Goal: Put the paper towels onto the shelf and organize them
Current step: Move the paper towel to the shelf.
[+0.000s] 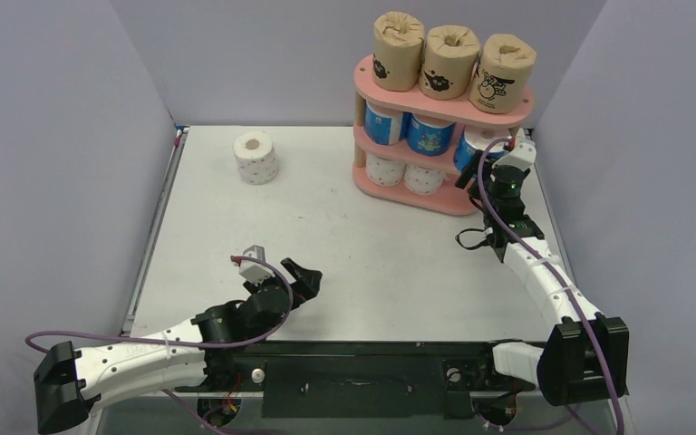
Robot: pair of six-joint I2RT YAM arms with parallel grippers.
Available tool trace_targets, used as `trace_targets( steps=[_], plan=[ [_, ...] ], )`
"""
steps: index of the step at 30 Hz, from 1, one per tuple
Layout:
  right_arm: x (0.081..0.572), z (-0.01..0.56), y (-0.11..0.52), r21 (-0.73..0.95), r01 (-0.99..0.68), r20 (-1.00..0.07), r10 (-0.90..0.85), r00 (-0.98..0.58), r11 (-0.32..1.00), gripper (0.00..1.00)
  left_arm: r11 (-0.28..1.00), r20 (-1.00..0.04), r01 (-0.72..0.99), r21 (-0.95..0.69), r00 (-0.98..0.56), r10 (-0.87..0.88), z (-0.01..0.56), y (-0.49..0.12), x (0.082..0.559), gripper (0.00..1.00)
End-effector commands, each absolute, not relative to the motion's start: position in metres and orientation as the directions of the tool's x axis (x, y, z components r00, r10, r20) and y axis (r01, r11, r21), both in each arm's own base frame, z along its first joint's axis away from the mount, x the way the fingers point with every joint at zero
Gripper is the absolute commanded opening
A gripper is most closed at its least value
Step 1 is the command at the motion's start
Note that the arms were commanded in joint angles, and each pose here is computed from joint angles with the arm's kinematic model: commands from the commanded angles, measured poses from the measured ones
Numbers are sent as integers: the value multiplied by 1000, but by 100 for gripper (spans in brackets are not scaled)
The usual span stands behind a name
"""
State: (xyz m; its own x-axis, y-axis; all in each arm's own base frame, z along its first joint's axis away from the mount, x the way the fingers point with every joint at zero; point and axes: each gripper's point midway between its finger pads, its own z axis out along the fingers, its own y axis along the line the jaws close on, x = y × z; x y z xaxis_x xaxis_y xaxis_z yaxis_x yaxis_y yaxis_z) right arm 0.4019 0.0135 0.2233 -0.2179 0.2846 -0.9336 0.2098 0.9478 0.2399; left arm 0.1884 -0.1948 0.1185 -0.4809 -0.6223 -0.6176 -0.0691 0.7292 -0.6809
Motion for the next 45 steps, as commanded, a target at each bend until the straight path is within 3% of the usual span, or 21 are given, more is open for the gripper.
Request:
trace_targets(
  steps=[1,7,16,27,36,45],
  plan=[
    [419,259,11,262,192,-951,287,-116,946,68,722,-618,-75,-688,-460,-637,122,-193,191,95],
    [427,259,12,261,189,-951,287,-120,946,62,727,-621,-79,-682,-462,-633,122,-193,191,95],
    [436,262,22,276,162,-946,298,-129,947,62,727,-620,-83,-682,-462,-635,121,-194,191,95],
    [388,280,-1,404,183,-909,415,-28,897,61,728,-621,-74,-682,-468,-629,120,-196,191,95],
    [395,257,-13,550,207,-823,567,-29,809,34,725,-621,-68,-685,-466,-630,123,-194,190,95],
    [409,253,-23,575,249,-804,595,-9,780,33,733,-628,-72,-677,-463,-625,122,-191,190,95]
  ],
)
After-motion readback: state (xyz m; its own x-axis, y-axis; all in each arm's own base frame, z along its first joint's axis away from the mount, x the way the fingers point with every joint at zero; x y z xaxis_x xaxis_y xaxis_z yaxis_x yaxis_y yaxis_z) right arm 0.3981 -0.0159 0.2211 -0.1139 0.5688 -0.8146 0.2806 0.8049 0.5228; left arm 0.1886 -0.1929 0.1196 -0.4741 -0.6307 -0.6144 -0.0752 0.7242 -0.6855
